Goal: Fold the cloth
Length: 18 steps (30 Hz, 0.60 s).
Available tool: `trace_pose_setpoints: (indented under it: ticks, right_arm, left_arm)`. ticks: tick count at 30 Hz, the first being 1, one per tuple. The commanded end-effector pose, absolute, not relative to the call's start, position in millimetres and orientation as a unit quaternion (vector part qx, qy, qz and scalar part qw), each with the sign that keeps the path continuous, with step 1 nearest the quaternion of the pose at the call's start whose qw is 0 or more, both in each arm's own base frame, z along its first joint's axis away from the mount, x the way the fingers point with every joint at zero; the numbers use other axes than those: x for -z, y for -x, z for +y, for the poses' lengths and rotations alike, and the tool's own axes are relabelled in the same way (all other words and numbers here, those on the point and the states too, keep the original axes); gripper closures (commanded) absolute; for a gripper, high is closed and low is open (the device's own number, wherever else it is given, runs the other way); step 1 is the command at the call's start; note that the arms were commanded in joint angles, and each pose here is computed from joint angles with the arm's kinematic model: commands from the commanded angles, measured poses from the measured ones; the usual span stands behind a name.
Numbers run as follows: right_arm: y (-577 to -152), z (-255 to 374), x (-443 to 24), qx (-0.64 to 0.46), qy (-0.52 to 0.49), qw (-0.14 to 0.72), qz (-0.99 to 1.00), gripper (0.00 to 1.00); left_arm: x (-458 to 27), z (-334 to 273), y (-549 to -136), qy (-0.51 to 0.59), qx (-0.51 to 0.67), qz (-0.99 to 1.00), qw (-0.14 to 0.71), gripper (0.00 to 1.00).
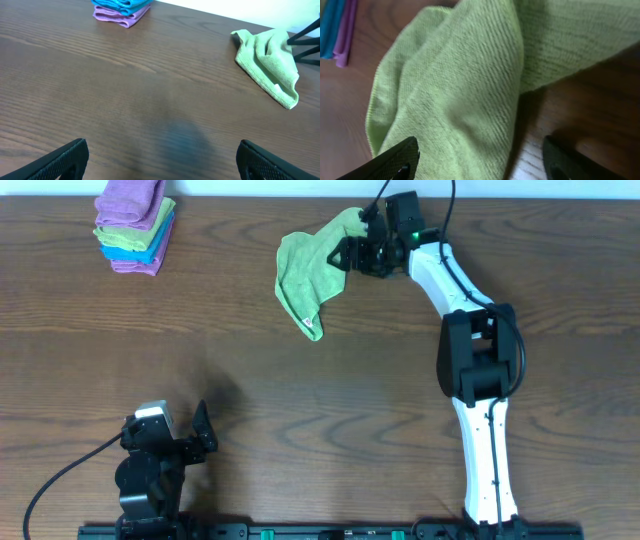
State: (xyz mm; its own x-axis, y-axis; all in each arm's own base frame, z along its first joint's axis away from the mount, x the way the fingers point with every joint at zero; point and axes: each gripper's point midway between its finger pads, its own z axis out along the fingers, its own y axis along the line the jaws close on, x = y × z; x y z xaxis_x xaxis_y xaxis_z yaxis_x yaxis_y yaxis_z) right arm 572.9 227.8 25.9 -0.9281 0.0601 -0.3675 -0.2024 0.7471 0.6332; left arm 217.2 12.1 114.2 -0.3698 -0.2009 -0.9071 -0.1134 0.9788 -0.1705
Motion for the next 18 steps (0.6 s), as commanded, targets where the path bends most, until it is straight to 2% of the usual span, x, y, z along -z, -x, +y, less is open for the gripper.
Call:
trace_pose_setpoints:
  ticks: [1, 7, 15, 18]
  right_arm:
    - [-562.9, 237.3, -13.5, -0.372, 0.023, 0.153, 0.915, 0.2]
    - [-550.0, 261.4, -18.6, -0.399, 0.045, 0.137, 0.906, 0.19]
    - [-549.4, 268.1, -53.8, -0.449, 0.063, 0.138, 0.881, 0.37]
    - [-555.9, 263.6, -82.3, -0.452, 0.069, 0.163, 0.874, 0.37]
  left_arm:
    - [-105.8, 13.0, -216.3, 0.099, 0.037, 0.831, 0.546, 0.05]
    - [-105.8, 13.0, -216.3, 0.099, 0.037, 0.831, 0.546, 0.05]
    - [-105.8, 13.0, -216.3, 0.099, 0.037, 0.831, 0.546, 0.05]
    - [-105.8, 13.1, -216.3, 0.099, 0.037, 0.831, 0.546, 0.05]
